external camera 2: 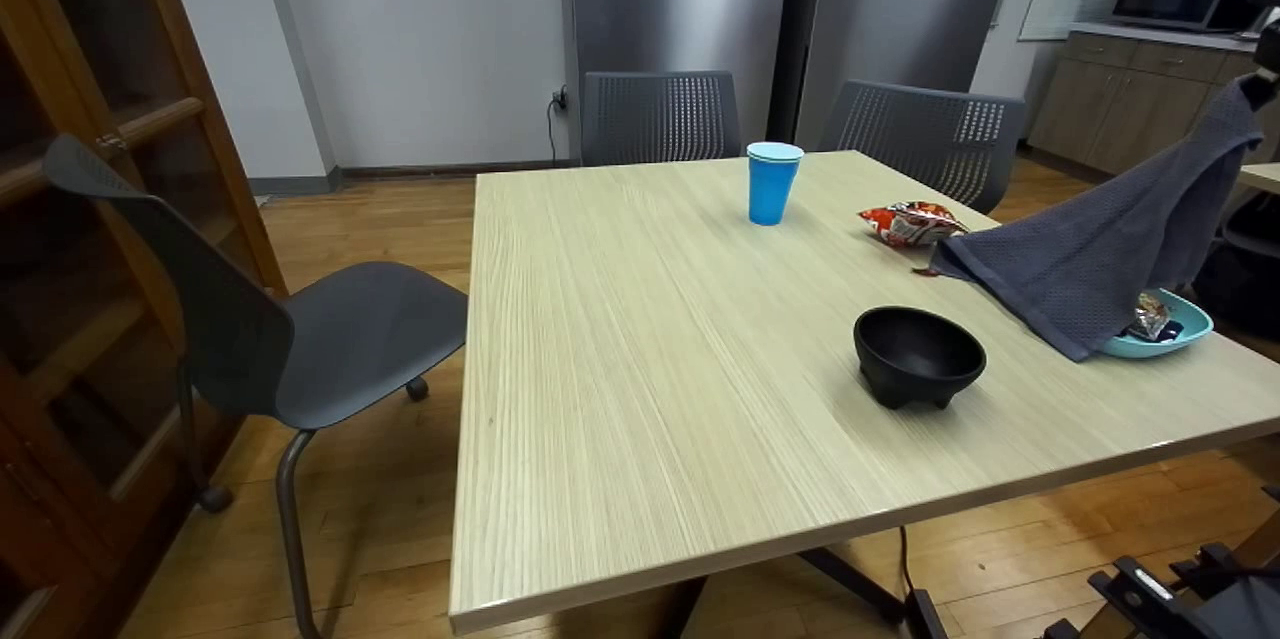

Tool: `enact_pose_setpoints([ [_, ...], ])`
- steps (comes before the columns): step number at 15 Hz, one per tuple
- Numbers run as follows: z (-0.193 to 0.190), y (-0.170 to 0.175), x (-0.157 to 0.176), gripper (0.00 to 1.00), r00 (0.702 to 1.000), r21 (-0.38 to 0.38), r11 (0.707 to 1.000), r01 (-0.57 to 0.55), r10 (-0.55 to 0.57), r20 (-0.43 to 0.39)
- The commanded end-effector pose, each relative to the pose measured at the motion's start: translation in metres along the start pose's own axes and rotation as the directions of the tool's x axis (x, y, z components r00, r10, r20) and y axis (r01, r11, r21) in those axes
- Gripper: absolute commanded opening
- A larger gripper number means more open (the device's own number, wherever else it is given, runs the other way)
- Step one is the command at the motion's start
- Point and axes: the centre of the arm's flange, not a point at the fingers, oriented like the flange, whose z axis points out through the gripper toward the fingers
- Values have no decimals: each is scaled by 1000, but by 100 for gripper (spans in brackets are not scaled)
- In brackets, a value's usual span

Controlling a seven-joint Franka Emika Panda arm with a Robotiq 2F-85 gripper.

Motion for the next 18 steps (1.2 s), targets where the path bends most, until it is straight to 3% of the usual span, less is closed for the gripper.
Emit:
enact_pose_setpoints([
  [1,2,-6,-7,1,999,48,999,11,-9,-37],
  [9,15,-4,-5,1,987,141,983,113,-95,-129],
  [18,63,9,-4,1,978,56,991,122,-111,-176],
])
